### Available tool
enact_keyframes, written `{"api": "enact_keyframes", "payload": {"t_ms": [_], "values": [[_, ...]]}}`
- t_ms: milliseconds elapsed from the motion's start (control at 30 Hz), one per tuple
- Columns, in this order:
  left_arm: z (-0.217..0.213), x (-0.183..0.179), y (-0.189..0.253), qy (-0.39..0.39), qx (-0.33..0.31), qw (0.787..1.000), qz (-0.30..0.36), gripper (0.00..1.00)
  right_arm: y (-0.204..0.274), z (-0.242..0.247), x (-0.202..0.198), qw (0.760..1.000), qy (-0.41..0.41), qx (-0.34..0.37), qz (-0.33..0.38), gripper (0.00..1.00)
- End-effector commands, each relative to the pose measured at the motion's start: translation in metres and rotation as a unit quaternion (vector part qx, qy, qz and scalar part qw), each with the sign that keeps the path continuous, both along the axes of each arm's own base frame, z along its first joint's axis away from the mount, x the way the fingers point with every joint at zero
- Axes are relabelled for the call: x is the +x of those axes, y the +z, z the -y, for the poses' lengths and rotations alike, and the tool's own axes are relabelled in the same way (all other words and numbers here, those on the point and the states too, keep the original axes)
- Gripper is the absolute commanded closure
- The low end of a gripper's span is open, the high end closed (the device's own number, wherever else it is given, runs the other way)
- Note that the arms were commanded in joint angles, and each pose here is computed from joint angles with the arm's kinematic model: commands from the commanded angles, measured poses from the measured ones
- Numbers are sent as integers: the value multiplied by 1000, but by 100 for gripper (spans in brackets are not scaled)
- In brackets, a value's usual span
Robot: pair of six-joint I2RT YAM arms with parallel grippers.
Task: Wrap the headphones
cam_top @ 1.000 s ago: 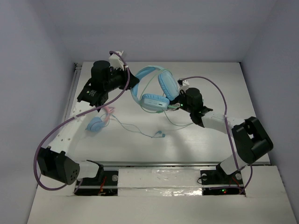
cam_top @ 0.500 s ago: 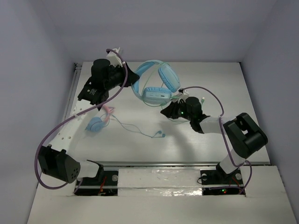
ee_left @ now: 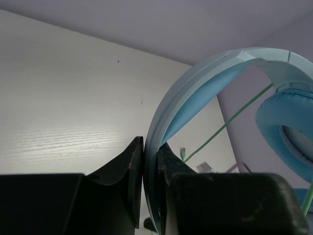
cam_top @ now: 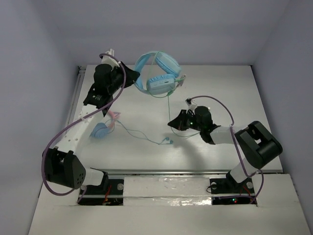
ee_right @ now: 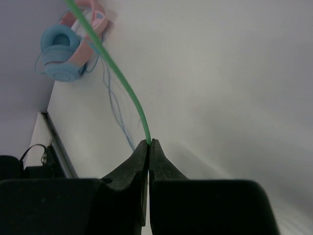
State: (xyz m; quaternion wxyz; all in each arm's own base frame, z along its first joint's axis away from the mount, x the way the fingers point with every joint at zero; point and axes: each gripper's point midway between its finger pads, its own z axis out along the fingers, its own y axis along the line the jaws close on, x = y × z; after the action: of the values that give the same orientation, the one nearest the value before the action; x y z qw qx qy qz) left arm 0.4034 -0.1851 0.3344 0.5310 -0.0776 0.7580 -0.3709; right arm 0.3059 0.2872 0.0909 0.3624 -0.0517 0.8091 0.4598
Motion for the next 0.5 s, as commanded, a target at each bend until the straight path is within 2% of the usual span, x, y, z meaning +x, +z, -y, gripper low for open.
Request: {"api": "enact_keyframes", "payload": {"t_ms": [0,200,333,467], "values": [[-13,20,45,65,-90,992,64,100,21,-17,-26,999,43,19,15,100],[-30,35,10,140,-101,984,41,100,35,-21,-63,998,64,-3,8,100],[-23,39,-7,159,-104,981,25,100,38,-21,-77,997,62,-35,1,100],[-13,45,-27,177,-80,981,13,100,52,-21,-86,996,71,-48,2,100]]}}
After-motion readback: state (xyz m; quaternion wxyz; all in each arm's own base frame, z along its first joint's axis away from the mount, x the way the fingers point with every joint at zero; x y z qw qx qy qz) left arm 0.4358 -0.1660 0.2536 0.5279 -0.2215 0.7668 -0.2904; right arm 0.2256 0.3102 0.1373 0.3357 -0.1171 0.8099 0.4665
